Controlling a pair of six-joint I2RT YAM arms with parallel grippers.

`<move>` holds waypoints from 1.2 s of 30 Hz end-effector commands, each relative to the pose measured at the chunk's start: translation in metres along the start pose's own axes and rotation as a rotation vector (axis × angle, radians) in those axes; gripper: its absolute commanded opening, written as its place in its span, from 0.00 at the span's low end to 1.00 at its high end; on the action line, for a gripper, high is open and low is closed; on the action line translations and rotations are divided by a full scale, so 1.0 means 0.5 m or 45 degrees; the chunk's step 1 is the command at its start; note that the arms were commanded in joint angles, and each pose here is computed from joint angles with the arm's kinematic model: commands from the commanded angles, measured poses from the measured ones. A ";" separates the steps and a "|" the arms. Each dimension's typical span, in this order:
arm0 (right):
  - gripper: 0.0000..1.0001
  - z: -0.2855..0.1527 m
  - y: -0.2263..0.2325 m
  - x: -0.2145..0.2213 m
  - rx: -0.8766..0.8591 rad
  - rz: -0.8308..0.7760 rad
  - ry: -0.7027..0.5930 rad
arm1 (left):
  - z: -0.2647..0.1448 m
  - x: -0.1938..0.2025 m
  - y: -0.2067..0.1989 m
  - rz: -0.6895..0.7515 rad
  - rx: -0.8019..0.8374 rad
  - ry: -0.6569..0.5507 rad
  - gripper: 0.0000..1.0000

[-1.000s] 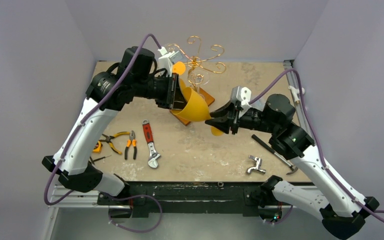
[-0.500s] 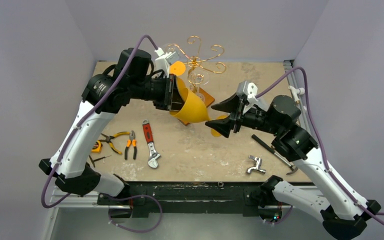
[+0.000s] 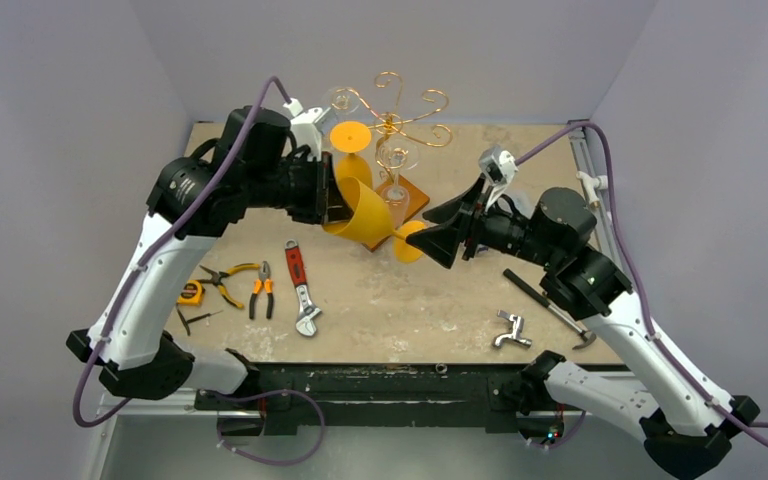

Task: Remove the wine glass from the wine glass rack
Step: Place the wine glass at the center of the board.

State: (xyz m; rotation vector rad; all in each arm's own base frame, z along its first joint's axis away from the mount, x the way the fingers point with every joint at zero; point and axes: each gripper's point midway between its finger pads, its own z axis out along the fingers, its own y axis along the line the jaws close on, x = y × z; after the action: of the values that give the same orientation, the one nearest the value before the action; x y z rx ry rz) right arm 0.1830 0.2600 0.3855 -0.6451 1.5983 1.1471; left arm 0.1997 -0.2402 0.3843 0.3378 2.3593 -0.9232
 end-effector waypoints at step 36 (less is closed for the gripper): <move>0.76 -0.054 -0.069 -0.035 0.403 0.304 -0.149 | -0.081 0.030 0.146 0.259 -0.355 -0.130 0.00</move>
State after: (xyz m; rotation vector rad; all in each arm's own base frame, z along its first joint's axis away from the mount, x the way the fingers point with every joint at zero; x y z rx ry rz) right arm 0.2032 0.2278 0.3883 -0.2279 1.7492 1.0801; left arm 0.1818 -0.1810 0.3684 0.4892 2.2644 -0.6814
